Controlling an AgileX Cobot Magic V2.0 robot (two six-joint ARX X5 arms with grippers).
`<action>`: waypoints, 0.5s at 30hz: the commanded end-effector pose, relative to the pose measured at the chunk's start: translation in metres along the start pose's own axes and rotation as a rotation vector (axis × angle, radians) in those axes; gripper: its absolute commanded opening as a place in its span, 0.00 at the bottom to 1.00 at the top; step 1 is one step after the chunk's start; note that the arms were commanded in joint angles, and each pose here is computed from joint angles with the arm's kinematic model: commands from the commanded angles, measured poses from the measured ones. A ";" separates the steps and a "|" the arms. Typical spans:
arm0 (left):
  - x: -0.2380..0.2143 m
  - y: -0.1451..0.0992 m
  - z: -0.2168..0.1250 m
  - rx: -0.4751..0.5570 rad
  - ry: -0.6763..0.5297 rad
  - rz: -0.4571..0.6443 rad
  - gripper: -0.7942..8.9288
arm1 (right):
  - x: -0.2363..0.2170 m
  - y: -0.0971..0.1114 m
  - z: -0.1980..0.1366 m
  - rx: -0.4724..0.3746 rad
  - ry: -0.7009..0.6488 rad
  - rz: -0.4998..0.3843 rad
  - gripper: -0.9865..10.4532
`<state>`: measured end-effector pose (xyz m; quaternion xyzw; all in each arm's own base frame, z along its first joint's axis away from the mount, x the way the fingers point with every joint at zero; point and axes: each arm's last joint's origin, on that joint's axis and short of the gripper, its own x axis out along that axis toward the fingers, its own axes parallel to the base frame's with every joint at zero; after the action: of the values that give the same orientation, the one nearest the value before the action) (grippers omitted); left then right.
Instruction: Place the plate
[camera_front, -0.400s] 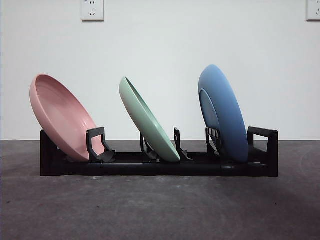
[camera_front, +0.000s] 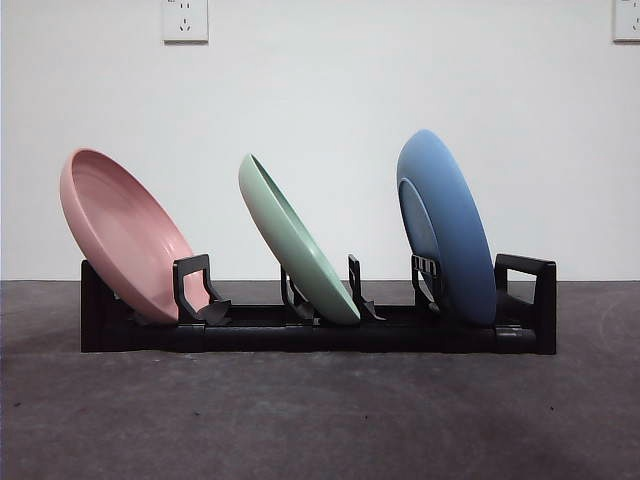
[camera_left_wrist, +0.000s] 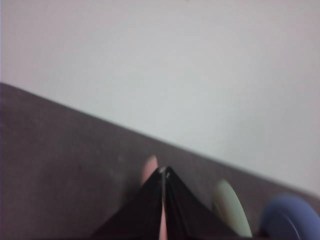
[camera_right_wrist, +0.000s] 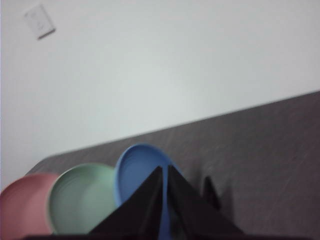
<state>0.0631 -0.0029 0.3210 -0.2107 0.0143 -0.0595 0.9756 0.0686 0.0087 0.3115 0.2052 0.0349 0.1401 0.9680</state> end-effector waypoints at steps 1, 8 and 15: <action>0.002 -0.009 0.017 0.041 0.076 -0.024 0.09 | 0.004 0.007 0.016 -0.003 0.098 0.005 0.10; 0.024 -0.017 0.035 0.000 0.436 0.013 0.09 | 0.029 0.013 0.037 0.001 0.413 0.027 0.10; 0.048 -0.017 0.039 -0.021 0.730 0.101 0.09 | 0.054 0.013 0.040 0.012 0.649 0.010 0.11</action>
<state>0.1099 -0.0072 0.3574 -0.2018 0.3792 -0.0704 0.9003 0.1194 0.0189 0.3485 0.1724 0.3442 0.1925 0.9026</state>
